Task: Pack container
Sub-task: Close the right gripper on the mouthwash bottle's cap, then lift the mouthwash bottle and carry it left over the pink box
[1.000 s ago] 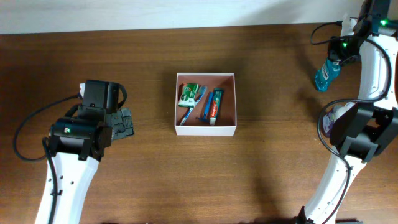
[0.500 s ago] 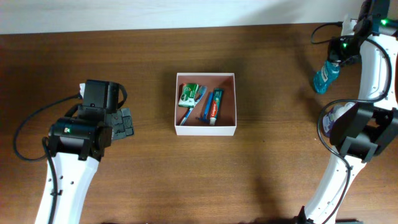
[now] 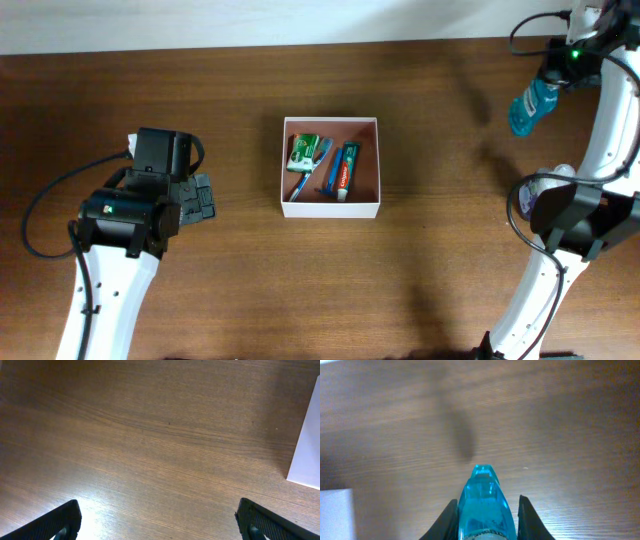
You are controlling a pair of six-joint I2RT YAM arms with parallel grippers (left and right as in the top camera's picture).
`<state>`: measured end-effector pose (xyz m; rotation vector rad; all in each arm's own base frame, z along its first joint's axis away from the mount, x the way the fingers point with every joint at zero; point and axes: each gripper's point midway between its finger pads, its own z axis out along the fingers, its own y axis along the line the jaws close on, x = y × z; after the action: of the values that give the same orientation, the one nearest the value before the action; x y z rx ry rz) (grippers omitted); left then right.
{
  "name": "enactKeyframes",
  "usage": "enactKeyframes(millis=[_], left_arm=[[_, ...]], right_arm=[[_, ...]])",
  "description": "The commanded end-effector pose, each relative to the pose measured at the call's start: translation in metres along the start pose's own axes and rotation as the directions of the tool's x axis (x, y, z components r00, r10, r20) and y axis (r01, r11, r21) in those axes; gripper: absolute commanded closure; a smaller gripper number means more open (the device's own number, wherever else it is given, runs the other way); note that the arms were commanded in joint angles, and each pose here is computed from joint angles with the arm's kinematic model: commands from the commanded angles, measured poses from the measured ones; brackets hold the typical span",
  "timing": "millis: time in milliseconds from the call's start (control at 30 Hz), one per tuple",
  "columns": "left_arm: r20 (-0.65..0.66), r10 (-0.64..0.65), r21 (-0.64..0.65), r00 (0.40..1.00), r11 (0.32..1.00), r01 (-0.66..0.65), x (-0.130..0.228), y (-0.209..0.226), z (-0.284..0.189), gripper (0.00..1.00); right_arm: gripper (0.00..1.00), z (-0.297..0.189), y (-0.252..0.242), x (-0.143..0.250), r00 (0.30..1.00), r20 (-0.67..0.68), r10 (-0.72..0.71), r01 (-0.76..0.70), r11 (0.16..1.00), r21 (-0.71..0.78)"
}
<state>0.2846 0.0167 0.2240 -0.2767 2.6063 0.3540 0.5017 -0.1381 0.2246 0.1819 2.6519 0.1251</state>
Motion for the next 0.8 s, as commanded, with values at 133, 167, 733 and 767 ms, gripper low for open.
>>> enactKeyframes(millis=[133, 167, 733, 767], left_arm=[[-0.004, -0.012, -0.015, 1.000, 1.000, 0.012, 0.001, 0.003, 0.002, 0.01], [-0.004, -0.012, -0.015, 1.000, 1.000, 0.012, 0.001, 0.003, 0.002, 0.00], [-0.004, -0.012, -0.015, 1.000, 1.000, 0.012, 0.001, 0.003, 0.002, 0.01], [-0.004, -0.012, -0.015, 1.000, 1.000, 0.012, 0.000, 0.003, 0.002, 0.01]], right_arm=[[0.96, -0.090, 0.104, -0.014, 0.982, 0.176, -0.062, 0.118, 0.937, -0.328], [0.96, -0.093, 0.112, -0.012, 0.983, 0.172, -0.065, 0.120, 0.934, -0.336], [0.96, -0.095, 0.257, 0.030, 0.997, 0.033, -0.070, 0.077, 0.924, -0.375], [0.96, -0.094, 0.262, 0.032, 0.997, 0.031, -0.075, 0.082, 0.926, -0.369]])
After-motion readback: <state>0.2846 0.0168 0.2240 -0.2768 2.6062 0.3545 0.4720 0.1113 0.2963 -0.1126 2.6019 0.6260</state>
